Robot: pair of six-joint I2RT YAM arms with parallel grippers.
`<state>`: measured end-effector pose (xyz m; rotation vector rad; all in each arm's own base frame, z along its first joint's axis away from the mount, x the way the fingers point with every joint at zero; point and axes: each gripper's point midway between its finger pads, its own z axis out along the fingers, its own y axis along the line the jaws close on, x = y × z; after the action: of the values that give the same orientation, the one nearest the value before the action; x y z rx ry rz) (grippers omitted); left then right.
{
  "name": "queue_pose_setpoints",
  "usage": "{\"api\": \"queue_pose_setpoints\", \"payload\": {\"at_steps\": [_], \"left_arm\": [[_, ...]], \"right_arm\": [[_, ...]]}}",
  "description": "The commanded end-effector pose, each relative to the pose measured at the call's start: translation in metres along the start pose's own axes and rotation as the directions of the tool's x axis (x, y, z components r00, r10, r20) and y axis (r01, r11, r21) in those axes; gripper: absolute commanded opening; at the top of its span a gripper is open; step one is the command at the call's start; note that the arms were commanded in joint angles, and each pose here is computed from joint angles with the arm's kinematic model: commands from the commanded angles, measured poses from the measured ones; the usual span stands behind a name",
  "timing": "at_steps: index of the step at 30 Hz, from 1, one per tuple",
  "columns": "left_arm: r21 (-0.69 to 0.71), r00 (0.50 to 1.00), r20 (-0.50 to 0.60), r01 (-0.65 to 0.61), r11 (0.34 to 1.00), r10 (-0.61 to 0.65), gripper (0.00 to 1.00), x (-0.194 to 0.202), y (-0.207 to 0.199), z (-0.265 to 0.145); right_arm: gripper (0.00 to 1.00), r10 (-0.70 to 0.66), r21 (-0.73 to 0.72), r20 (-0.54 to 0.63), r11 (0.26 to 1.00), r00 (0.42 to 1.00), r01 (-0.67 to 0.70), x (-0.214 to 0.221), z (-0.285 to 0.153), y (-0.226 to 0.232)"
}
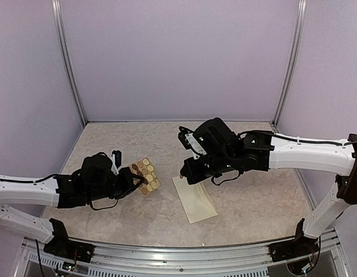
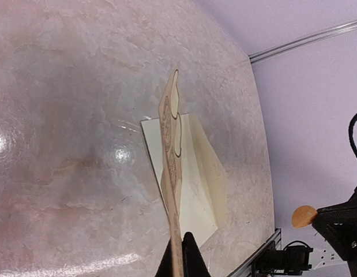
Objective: Place the letter into the envelope and seal it
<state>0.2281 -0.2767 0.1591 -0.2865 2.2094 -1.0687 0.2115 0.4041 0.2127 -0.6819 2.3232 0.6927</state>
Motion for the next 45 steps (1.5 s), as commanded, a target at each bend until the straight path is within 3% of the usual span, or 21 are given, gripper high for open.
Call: {"api": "queue_pose_setpoints", "payload": {"at_steps": [1, 6, 10, 12, 14, 21, 27, 31, 38, 45], "left_arm": [[0.019, 0.996, -0.08, -0.038, 0.999, 0.04, 0.0, 0.008, 0.024, 0.009], [-0.105, 0.991, -0.102, -0.092, 0.99, 0.081, 0.06, 0.003, 0.065, 0.015], [-0.301, 0.991, -0.056, -0.132, 0.944, 0.121, 0.55, -0.015, 0.096, 0.002], [-0.342, 0.989, -0.018, -0.145, 0.928, 0.148, 0.67, -0.03, 0.092, -0.005], [-0.336, 0.985, 0.006, -0.163, 0.928, 0.175, 0.71, -0.041, 0.081, -0.008], [-0.079, 0.965, -0.047, -0.262, 0.962, 0.259, 0.68, -0.036, 0.005, 0.035], [-0.08, 0.92, -0.196, -0.359, 0.93, 0.338, 0.6, -0.001, -0.015, 0.107], [-0.001, 0.907, -0.239, -0.357, 0.934, 0.347, 0.52, 0.016, -0.034, 0.143], [0.025, 0.887, -0.319, -0.344, 0.939, 0.334, 0.46, 0.041, -0.021, 0.185], [-0.068, 0.883, -0.354, -0.353, 0.933, 0.308, 0.44, 0.054, 0.023, 0.197]], "right_arm": [[0.0, 0.051, 0.021, 0.022, 0.998, 0.998, -0.052, 0.002, -0.01, -0.024], [0.0, 0.096, 0.014, 0.027, 0.995, 0.995, -0.097, 0.01, -0.014, -0.049], [0.0, 0.131, 0.04, 0.027, 0.991, 0.991, -0.132, 0.022, -0.019, -0.076], [0.0, 0.149, 0.044, 0.03, 0.988, 0.988, -0.15, 0.028, -0.023, -0.086], [0.0, 0.166, 0.047, 0.042, 0.985, 0.985, -0.168, 0.032, -0.028, -0.097], [0.0, 0.227, 0.03, 0.078, 0.973, 0.971, -0.23, 0.041, -0.041, -0.126], [0.0, 0.246, 0.005, 0.087, 0.969, 0.965, -0.247, 0.045, -0.046, -0.13], [0.0, 0.259, -0.018, 0.087, 0.966, 0.962, -0.258, 0.046, -0.045, -0.128], [0.0, 0.259, -0.029, 0.079, 0.966, 0.963, -0.258, 0.045, -0.042, -0.126], [0.0, 0.255, -0.034, 0.076, 0.967, 0.964, -0.253, 0.044, -0.042, -0.125]]}}
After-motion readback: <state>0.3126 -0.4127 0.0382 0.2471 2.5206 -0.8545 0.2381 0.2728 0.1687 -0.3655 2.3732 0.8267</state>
